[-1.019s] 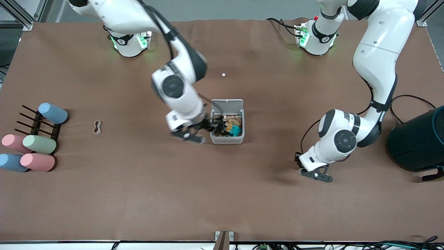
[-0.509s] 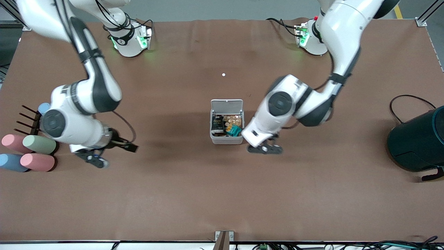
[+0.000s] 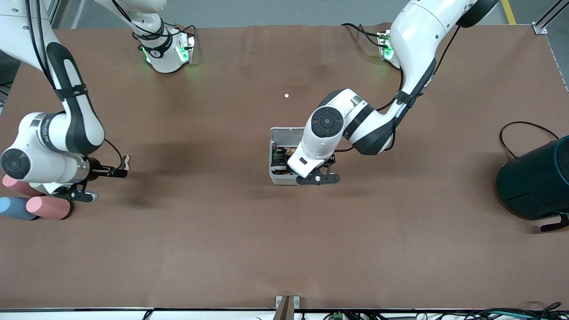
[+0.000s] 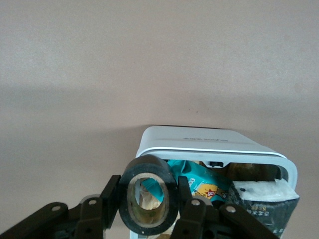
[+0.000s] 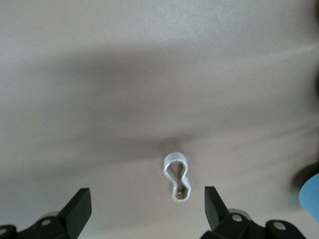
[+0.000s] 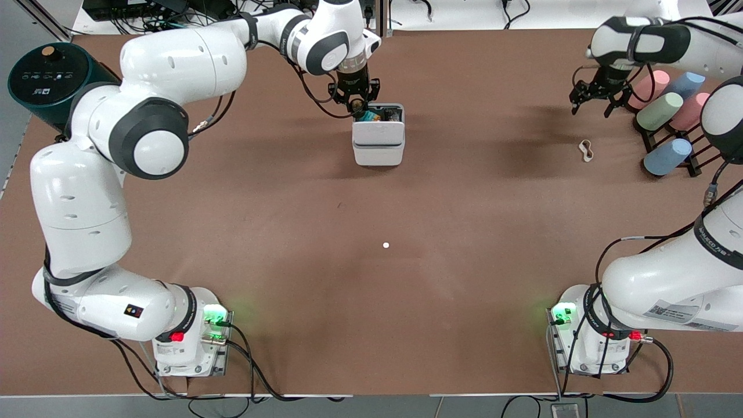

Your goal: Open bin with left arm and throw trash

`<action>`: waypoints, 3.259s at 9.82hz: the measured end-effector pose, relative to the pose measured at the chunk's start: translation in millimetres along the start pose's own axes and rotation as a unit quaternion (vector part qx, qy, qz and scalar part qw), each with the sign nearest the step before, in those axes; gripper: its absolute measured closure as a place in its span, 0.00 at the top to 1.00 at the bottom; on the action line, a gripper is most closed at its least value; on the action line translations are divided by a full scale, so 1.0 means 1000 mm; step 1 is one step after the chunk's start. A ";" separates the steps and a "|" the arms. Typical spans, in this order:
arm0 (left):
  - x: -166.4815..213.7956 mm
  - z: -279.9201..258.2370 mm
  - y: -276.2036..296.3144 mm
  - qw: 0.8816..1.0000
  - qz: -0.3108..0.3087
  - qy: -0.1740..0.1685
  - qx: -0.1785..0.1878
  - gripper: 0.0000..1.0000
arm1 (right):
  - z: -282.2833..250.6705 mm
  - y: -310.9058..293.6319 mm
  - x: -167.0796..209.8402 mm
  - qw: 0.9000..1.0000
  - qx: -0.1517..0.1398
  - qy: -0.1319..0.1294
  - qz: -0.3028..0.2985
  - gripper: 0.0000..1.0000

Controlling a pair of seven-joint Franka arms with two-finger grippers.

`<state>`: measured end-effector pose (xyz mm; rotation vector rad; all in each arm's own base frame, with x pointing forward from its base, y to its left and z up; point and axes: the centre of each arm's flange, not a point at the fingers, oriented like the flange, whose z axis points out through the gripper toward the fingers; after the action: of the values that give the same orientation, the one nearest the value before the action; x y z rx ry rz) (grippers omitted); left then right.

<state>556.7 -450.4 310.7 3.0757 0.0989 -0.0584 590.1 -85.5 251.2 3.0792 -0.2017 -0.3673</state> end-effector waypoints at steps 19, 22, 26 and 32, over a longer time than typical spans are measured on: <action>0.022 -0.345 -0.373 0.995 0.063 -0.009 0.075 1.00 | -0.133 -0.491 -0.130 0.949 0.194 0.071 0.238 0.06; 0.031 -0.347 -0.380 0.996 0.064 0.018 0.060 1.00 | -0.096 -0.527 -0.141 0.954 0.189 0.060 0.226 0.07; 0.015 -0.361 -0.413 0.998 0.038 0.032 0.047 1.00 | -0.074 -0.540 -0.148 0.959 0.177 0.052 0.216 0.49; 0.010 -0.363 -0.407 0.997 0.041 0.034 0.047 1.00 | -0.092 -0.529 -0.135 0.956 0.176 0.057 0.228 1.00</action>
<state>553.3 -20.4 647.3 3.1716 -0.0270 0.0482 547.7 458.6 346.1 3.2258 -1.0543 -0.1413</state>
